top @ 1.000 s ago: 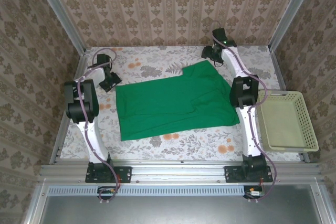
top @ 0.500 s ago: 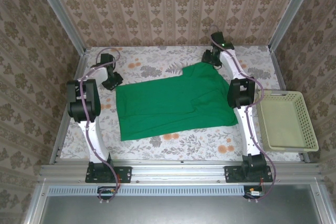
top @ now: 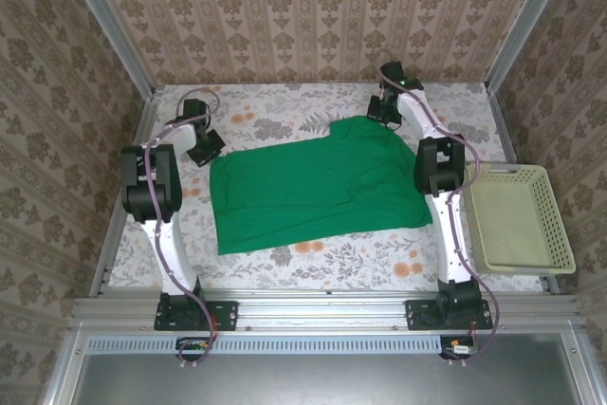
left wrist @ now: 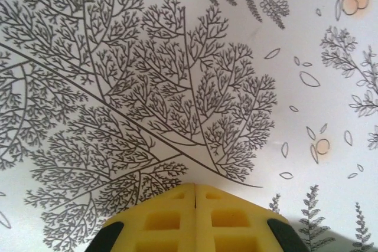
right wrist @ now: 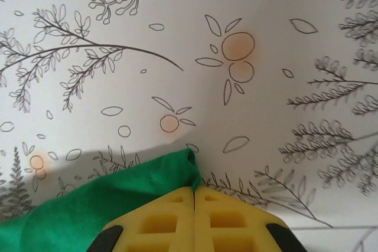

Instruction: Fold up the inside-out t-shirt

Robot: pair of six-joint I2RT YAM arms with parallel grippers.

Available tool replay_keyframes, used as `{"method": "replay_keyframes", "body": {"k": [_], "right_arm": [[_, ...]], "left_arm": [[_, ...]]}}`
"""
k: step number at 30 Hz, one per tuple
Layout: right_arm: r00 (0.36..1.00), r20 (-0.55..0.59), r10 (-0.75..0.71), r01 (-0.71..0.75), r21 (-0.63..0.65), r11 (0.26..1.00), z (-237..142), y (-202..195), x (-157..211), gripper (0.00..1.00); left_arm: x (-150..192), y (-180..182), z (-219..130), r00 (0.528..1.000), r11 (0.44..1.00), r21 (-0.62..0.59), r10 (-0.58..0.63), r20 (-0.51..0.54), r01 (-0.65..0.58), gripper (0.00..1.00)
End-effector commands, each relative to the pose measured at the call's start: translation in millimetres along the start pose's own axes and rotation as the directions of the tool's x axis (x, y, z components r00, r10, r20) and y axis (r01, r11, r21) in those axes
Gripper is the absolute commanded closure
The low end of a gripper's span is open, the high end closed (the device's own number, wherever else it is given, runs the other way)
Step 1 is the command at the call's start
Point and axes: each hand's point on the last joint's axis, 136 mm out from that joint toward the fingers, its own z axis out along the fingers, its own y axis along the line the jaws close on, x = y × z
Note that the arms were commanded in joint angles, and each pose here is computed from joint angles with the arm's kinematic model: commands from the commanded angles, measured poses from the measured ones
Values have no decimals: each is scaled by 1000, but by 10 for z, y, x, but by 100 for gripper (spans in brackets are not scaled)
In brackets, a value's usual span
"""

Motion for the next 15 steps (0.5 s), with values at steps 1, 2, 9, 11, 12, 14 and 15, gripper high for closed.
{"method": "replay_keyframes", "body": {"k": [1,2,9,11,12,14,15], "right_arm": [[992,128,2,2,-35,999,-460,26,-326,100],[990,142,-2,9,-46,999,-517,38,-344,100],[979,202,-23,45,-107,993,-766,145,-357,100],[975,223,-20,48,-120,992,-824,160,-351,100],[973,231,-20,49,-121,991,-857,157,-343,100],[970,243,-13,45,-127,991,-931,145,-289,100],[969,248,-5,39,-132,991,-960,138,-249,100]], "left_arm": [[132,-143,-142,1000,998,69,12,-21,-11,100],[111,-160,-198,1000,997,78,12,-5,-12,100],[18,-122,-610,993,996,88,1,116,-11,100],[4,-82,-714,989,996,85,-3,148,-9,100],[-2,-67,-760,986,996,86,-2,164,-12,100],[13,7,-828,980,998,68,2,198,-16,100],[38,54,-843,979,998,59,2,205,-15,100]]}}
